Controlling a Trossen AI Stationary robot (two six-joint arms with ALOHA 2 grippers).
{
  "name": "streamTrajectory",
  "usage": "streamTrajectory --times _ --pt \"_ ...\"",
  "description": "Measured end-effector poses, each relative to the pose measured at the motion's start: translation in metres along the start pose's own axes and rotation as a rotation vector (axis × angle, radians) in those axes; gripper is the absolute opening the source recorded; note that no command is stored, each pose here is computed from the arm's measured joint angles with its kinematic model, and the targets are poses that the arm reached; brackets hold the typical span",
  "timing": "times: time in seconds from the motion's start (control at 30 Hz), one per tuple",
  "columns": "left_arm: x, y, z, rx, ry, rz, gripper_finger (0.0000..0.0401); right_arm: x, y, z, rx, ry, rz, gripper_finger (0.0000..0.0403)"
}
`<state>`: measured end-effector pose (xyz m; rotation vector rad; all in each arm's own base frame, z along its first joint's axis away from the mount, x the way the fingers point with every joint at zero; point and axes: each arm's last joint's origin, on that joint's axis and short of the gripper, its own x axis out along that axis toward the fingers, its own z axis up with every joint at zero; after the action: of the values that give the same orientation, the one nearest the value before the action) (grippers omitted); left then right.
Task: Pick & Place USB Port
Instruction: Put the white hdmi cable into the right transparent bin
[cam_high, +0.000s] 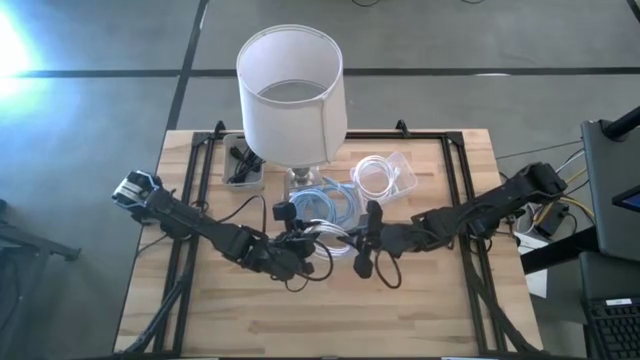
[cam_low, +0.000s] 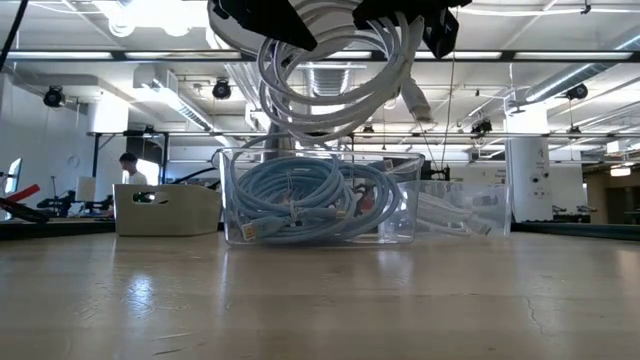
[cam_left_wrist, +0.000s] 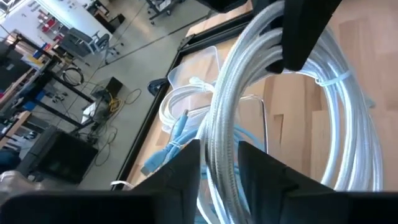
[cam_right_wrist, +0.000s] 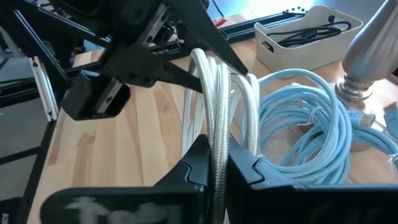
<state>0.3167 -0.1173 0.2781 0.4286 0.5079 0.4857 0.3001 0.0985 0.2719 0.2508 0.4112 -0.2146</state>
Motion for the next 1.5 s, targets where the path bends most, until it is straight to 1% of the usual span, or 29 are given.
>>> streamTrajectory --times 0.1,0.17,0.3,0.5,0.57,0.63,0.8,0.97,1.13,1.27,1.33,1.47,1.5 --pt "-0.005 -0.002 0.003 -0.002 -0.013 -0.006 0.0122 -0.005 -0.001 0.005 -0.001 -0.015 0.008 0.0014" --pt "-0.012 0.000 0.008 -0.030 -0.034 -0.015 0.0123 -0.009 -0.003 0.009 0.001 -0.022 0.013 0.0014" --pt "-0.025 0.010 0.016 -0.092 -0.069 -0.026 0.0122 -0.017 -0.008 0.013 -0.001 -0.018 0.000 0.0014" --pt "-0.038 0.026 0.012 -0.145 -0.051 -0.026 0.0119 -0.028 -0.014 0.012 -0.024 0.029 -0.028 0.0013" --pt "-0.042 0.029 0.011 -0.157 -0.037 -0.029 0.0117 -0.033 -0.019 0.012 -0.026 0.034 -0.077 0.0013" --pt "-0.045 0.030 0.008 -0.160 -0.022 -0.033 0.0115 -0.041 -0.024 0.016 -0.035 0.004 -0.142 0.0013" --pt "-0.048 0.030 0.005 -0.153 -0.002 -0.036 0.0112 -0.070 -0.042 0.025 -0.070 -0.025 -0.267 0.0024" --pt "-0.048 0.030 0.003 -0.150 0.003 -0.024 0.0112 -0.098 -0.065 0.028 -0.027 -0.048 -0.365 0.0024" --pt "-0.047 0.029 0.000 -0.181 0.008 -0.019 0.0112 -0.104 -0.090 0.019 -0.077 -0.030 -0.436 0.0019" --pt "-0.046 0.029 0.000 -0.182 0.008 -0.018 0.0112 -0.098 -0.113 0.010 -0.160 -0.025 -0.519 0.0019" --pt "-0.046 0.029 0.000 -0.183 0.007 -0.019 0.0112 -0.092 -0.125 0.008 -0.190 -0.046 -0.499 0.0018" --pt "-0.046 0.029 0.000 -0.185 0.005 -0.019 0.0112 -0.078 -0.149 0.000 -0.238 -0.085 -0.344 0.0018" --pt "-0.046 0.029 0.000 -0.183 0.005 -0.019 0.0112 -0.075 -0.156 -0.003 -0.238 -0.086 -0.323 0.0018"
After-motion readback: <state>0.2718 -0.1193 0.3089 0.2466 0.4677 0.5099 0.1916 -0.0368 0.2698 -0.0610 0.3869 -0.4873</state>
